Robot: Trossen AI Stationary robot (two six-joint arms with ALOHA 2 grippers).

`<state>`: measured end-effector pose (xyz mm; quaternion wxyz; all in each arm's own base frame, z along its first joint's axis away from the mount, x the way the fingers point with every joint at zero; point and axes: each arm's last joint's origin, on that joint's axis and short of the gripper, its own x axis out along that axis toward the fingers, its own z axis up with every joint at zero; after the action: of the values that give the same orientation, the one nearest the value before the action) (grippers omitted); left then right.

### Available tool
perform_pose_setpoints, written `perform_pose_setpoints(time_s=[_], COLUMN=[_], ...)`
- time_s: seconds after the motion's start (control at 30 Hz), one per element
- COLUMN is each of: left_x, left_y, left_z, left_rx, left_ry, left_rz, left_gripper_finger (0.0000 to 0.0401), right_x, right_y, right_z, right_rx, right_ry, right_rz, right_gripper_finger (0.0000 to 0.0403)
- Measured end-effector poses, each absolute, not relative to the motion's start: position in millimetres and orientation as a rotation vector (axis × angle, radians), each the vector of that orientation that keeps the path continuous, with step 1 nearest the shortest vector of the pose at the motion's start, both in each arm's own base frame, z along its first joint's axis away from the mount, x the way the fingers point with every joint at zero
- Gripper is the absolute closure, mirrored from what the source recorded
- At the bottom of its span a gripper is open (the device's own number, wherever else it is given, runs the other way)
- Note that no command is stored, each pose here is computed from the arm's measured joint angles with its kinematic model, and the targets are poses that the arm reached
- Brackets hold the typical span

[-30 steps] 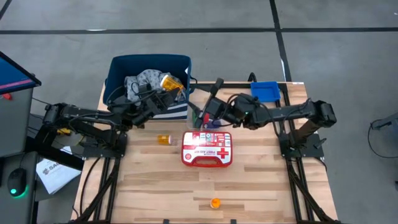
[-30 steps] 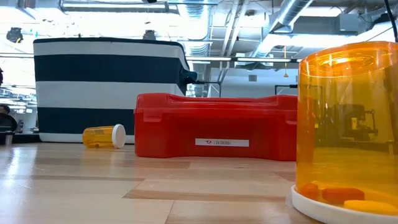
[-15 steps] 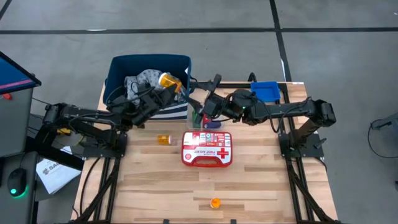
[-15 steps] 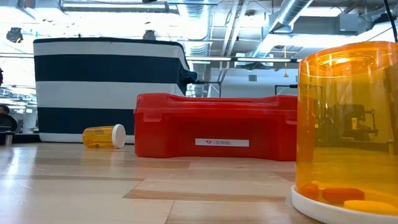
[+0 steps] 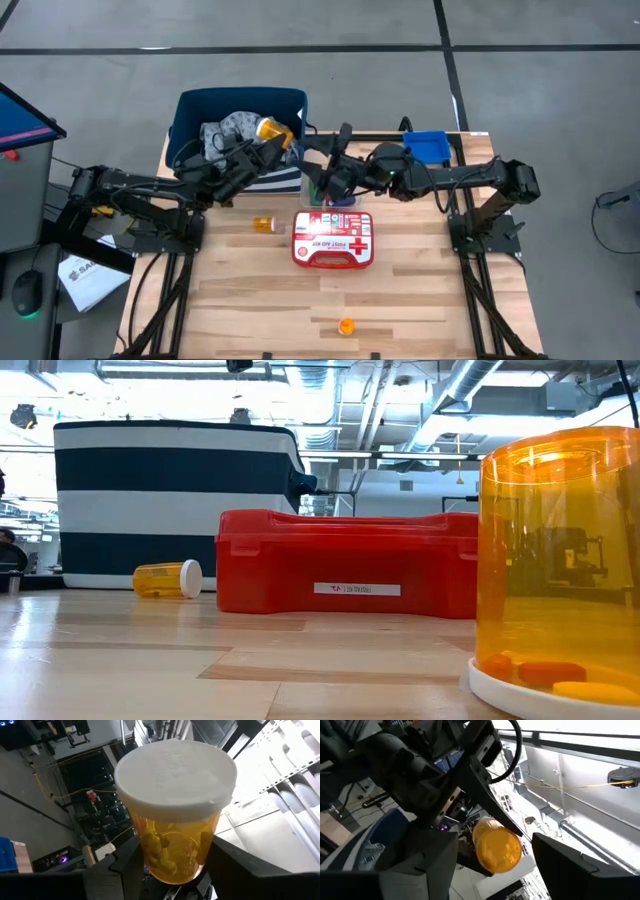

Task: Pick & place medical supplies in basket/bin
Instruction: Put the bottom left orange pill bottle into the blue bin

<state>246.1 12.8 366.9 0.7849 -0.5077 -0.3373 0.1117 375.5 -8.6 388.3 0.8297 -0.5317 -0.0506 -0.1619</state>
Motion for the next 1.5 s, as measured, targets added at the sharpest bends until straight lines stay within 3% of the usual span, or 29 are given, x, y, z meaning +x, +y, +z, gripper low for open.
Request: perform_pose_setpoints(time_s=[0.27,0.47,1.5], left_x=[247.0,247.1,248.8], left_y=[11.0,10.8,9.8], left_z=[367.4,367.4,365.3], left_rx=[-0.888,-0.83,-0.828], left_ry=[-0.662,-0.649,-0.627], left_rz=[0.241,0.251,0.244], left_gripper_finger=[0.0225,0.0225,0.0225], right_x=[374.0,381.9,394.7], right_y=[-14.8,-10.6,-10.1], right_z=[392.3,385.6,385.2], right_rx=[-0.774,-0.681,-0.655], right_ry=[-0.196,-0.205,-0.174], right_rz=[-0.339,-0.31,-0.409], right_gripper_finger=[0.0153,0.0153,0.0153])
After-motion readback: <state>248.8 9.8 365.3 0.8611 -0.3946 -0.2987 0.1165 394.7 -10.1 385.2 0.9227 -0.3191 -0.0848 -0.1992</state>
